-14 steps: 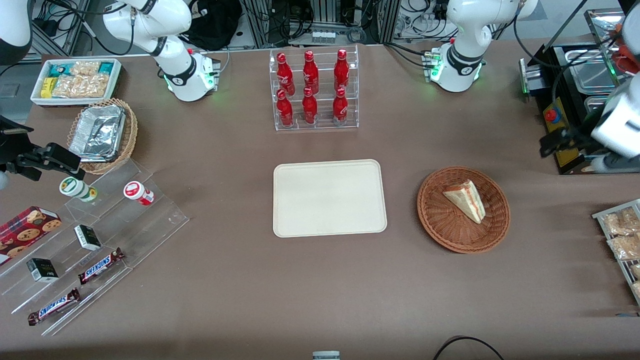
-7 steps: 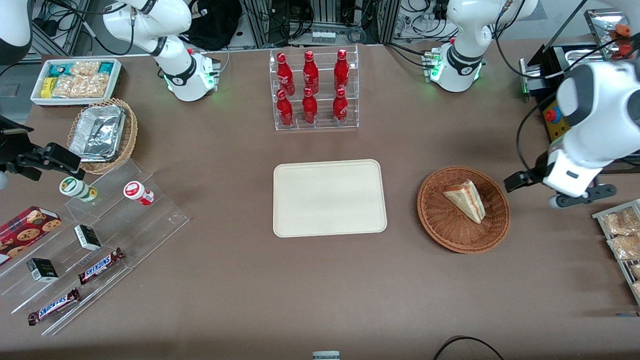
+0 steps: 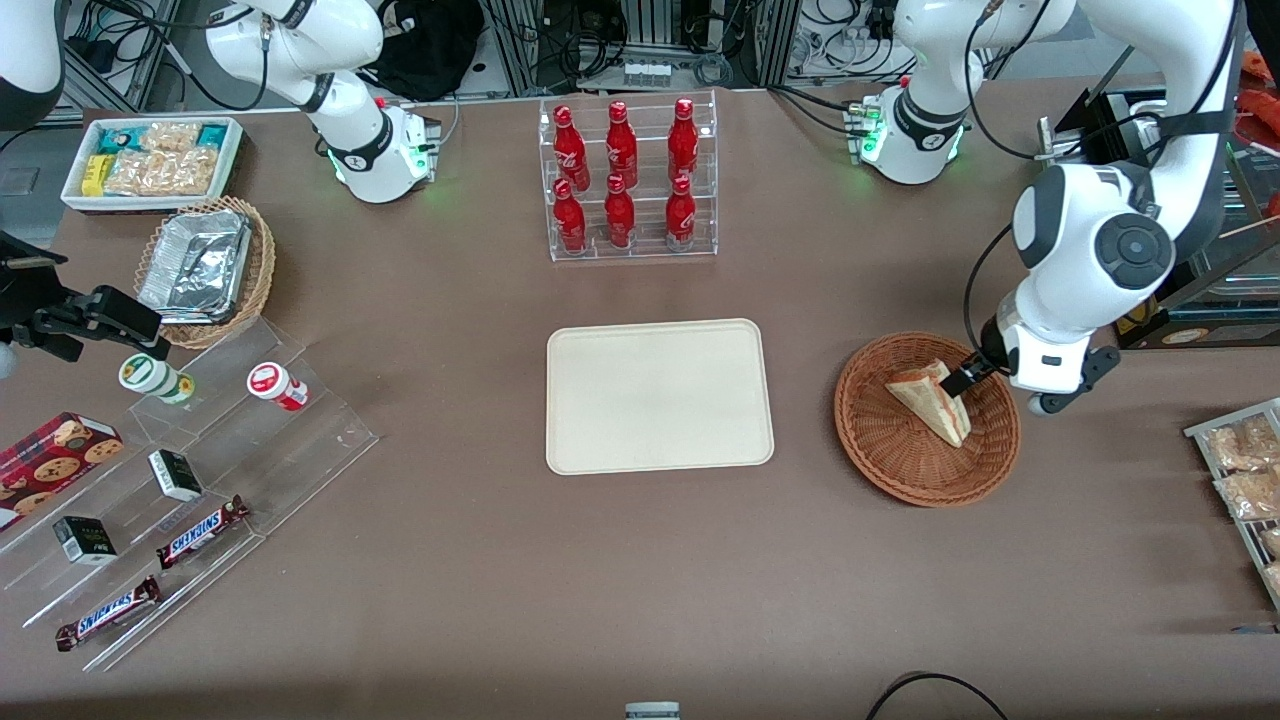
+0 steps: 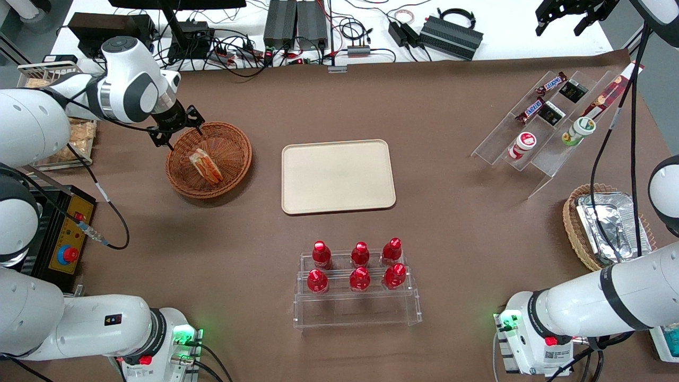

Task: Place sandwich from basket to tray
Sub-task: 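Lower the open left gripper over the wrapped sandwich in the basket, then close the left gripper on the sandwich and lift it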

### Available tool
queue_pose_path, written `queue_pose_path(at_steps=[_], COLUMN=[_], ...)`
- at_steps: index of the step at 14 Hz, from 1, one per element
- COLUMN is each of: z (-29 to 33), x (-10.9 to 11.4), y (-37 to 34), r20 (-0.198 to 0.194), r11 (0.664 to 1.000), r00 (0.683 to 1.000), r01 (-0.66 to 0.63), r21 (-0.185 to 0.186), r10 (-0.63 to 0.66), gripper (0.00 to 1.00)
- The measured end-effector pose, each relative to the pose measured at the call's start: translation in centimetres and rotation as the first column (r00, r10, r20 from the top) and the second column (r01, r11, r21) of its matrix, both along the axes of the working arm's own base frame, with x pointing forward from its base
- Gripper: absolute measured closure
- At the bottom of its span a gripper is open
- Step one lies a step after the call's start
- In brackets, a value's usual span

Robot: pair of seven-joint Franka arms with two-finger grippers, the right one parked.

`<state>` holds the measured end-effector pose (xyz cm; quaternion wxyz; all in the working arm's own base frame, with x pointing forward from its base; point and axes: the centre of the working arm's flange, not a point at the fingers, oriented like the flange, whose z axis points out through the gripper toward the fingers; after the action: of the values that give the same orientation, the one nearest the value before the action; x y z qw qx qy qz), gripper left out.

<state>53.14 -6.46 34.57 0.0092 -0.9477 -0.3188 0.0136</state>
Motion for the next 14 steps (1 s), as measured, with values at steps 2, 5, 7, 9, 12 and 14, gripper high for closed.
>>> queue_pose_path(at_steps=[2, 5, 7, 9, 12, 14], z=[-1.1, -3.2, -4.3, -5.4, -7.1, -7.9], x=[-0.2, 0.0, 0.1, 0.3, 0.5, 0.4], y=[-0.5, -1.1, -1.1, -1.1, -1.2, -1.2], r20=[-0.01, -0.019, -0.024, -0.022, -0.029, -0.04], r11=[0.999, 0.998, 0.998, 0.998, 0.997, 0.997], r00=[0.999, 0.998, 0.998, 0.998, 0.997, 0.997], r01=[-0.032, -0.057, -0.064, -0.066, -0.068, -0.069], r21=[-0.001, -0.008, -0.012, -0.017, -0.023, -0.024], r10=[0.032, 0.057, 0.063, 0.066, 0.067, 0.068], gripper=[0.0, 0.0, 0.0, 0.0, 0.06, 0.12])
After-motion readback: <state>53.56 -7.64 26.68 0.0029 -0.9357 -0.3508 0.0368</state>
